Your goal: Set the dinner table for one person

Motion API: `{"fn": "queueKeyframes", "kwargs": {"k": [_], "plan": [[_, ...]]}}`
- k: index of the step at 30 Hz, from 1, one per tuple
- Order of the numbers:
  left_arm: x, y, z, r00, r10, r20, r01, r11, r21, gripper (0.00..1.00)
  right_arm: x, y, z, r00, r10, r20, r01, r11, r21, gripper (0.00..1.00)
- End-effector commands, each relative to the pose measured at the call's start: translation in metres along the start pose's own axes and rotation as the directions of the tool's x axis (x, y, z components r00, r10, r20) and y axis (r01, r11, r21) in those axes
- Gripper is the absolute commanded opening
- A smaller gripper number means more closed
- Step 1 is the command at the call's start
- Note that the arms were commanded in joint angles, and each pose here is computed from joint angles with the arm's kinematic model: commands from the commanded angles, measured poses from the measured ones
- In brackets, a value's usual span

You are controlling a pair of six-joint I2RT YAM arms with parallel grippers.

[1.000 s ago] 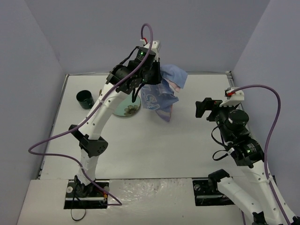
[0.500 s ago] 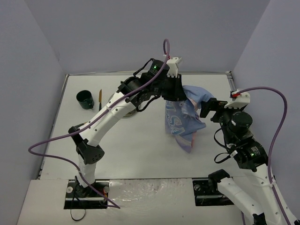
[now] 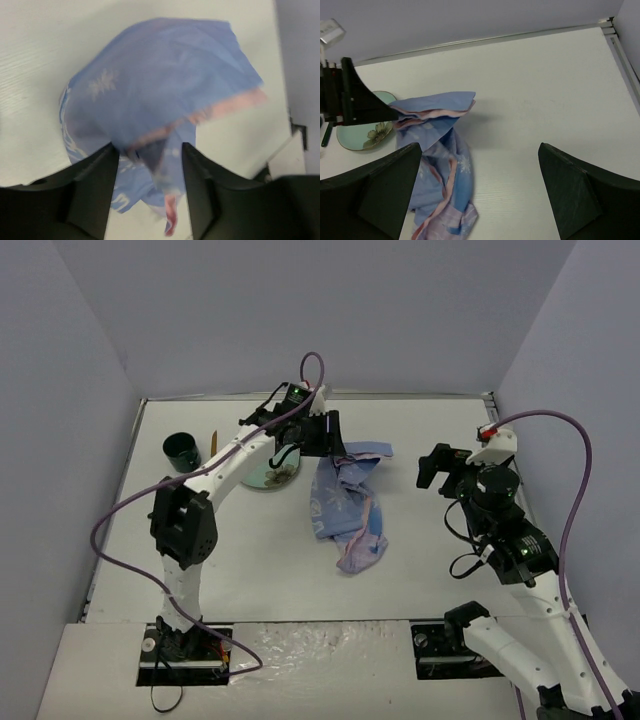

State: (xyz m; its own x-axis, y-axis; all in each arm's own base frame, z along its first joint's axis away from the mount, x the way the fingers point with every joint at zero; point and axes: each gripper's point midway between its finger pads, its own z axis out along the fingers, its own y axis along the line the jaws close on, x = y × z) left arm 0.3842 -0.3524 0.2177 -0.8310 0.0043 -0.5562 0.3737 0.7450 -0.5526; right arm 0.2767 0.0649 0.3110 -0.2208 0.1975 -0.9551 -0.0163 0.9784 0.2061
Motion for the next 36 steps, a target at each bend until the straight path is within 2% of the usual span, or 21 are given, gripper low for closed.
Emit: {"fn": "queueKeyframes", "kwargs": {"k": [1,4,6,10,12,16,20,21,23,29,36], "plan": [[-0.025,0.044,0.037,0.999,0.040,0.033,-0.038,0.997,-0.061,0.66,0.028,0.012,0.018,0.994,0.058,-0.097,-0.059,0.998,-0.016,1.00],[-0.037,0.042,0.048,0.999,0.041,0.036,-0.038,0.998,-0.057,0.89,0.060,0.018,0.028,0.973,0.080,-0.216,-0.087,0.996,-0.023,1.00],[-0.056,0.029,0.037,0.995,0.057,0.084,-0.054,0.998,-0.039,0.97,0.082,0.024,0.030,0.951,0.080,-0.297,-0.096,0.995,-0.039,1.00],[-0.074,0.010,0.003,0.984,0.084,0.156,-0.078,0.996,-0.044,0.97,0.139,0.041,0.034,0.865,0.086,-0.495,-0.146,0.986,-0.084,0.99],[-0.073,0.009,-0.012,0.980,0.101,0.169,-0.091,0.994,-0.067,0.97,0.155,0.047,0.031,0.841,0.080,-0.535,-0.150,0.985,-0.088,0.97],[-0.061,0.013,-0.069,0.956,0.191,0.221,-0.148,0.969,-0.198,0.97,0.181,0.064,0.022,0.831,0.015,-0.556,-0.077,0.993,-0.088,0.91],[-0.023,0.060,-0.102,0.962,0.199,0.187,-0.114,0.915,-0.387,0.97,0.211,0.087,0.013,0.798,-0.027,-0.603,-0.036,0.995,-0.092,0.91],[-0.021,0.067,-0.120,0.955,0.212,0.208,-0.102,0.892,-0.440,0.97,0.221,0.095,0.009,0.789,-0.042,-0.613,-0.017,0.996,-0.090,0.91],[-0.007,0.080,-0.133,0.956,0.216,0.200,-0.095,0.870,-0.483,0.97,0.232,0.105,0.005,0.779,-0.051,-0.625,-0.001,0.997,-0.084,0.90],[0.050,0.112,-0.164,0.971,0.176,0.163,-0.059,0.833,-0.550,0.97,0.268,0.127,-0.007,0.738,-0.076,-0.671,0.070,0.997,-0.035,0.84],[0.080,0.129,-0.173,0.981,0.129,0.146,-0.022,0.818,-0.575,0.97,0.280,0.141,-0.003,0.727,-0.096,-0.680,0.116,0.993,-0.017,0.76]]}}
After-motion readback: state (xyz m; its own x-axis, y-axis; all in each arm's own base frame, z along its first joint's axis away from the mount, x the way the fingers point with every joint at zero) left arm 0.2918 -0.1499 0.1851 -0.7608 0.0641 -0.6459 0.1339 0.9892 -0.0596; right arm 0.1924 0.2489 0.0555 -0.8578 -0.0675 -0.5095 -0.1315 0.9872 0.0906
